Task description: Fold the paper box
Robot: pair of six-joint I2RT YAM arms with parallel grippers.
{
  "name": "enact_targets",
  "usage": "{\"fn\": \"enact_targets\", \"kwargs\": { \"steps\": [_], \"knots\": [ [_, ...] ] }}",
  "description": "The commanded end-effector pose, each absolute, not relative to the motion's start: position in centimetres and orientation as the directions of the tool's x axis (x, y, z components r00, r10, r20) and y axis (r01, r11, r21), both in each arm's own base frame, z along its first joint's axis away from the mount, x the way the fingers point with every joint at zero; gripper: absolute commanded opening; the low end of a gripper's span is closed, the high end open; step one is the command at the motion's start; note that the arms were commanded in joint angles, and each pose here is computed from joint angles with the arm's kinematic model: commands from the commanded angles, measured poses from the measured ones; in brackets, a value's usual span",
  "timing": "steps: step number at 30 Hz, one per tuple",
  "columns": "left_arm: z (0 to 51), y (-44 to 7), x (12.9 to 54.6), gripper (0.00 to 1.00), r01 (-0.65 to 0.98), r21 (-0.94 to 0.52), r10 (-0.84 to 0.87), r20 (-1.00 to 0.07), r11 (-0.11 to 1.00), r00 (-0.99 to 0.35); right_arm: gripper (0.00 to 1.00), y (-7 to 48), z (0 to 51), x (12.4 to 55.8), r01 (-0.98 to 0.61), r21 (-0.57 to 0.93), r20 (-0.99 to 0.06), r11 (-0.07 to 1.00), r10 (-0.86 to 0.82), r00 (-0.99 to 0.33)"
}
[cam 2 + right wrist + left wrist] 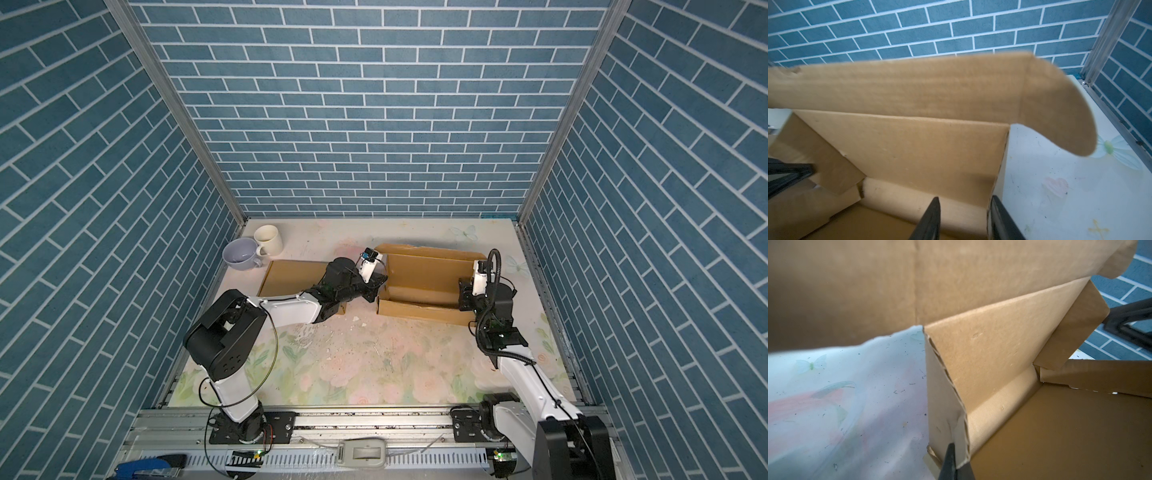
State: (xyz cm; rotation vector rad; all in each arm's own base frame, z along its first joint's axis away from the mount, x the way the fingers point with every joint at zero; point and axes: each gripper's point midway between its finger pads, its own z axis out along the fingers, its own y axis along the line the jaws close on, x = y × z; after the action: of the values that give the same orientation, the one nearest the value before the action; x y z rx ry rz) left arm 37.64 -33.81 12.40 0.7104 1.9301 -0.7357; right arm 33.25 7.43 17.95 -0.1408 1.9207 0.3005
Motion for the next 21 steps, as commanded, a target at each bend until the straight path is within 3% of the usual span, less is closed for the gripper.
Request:
{"fn": "enact_targets", "kwargs": {
  "steps": [1,9,12,21],
  "knots": [
    [9.5,-33.2,36.1,0.0,0.726,-0.198,0.249,-0.853,0.658,-0.458,0.45,8.5,19.0,30.9,-0.347,0.109,-0.895,0.932,-0.059,-0.441],
    [9.2,-33.1,36.0,0.0,0.729,-0.188,0.256,-0.854,0.658,-0.452,0.57,9.5,24.9,29.7,-0.497,-0.01,-0.838,0.868,-0.279,-0.469],
    [9.3,-33.1,36.1,0.0,0.729,-0.189,0.254,-0.856,0.658,-0.451,0.64,9.9,25.8,31.3,-0.568,-0.075,-0.782,0.82,-0.402,-0.476],
    [9.2,-33.1,36.0,0.0,0.731,-0.187,0.257,-0.856,0.657,-0.449,0.66,12.3,26.8,37.6,-0.735,-0.217,-0.651,0.642,-0.656,-0.381]
  ]
}}
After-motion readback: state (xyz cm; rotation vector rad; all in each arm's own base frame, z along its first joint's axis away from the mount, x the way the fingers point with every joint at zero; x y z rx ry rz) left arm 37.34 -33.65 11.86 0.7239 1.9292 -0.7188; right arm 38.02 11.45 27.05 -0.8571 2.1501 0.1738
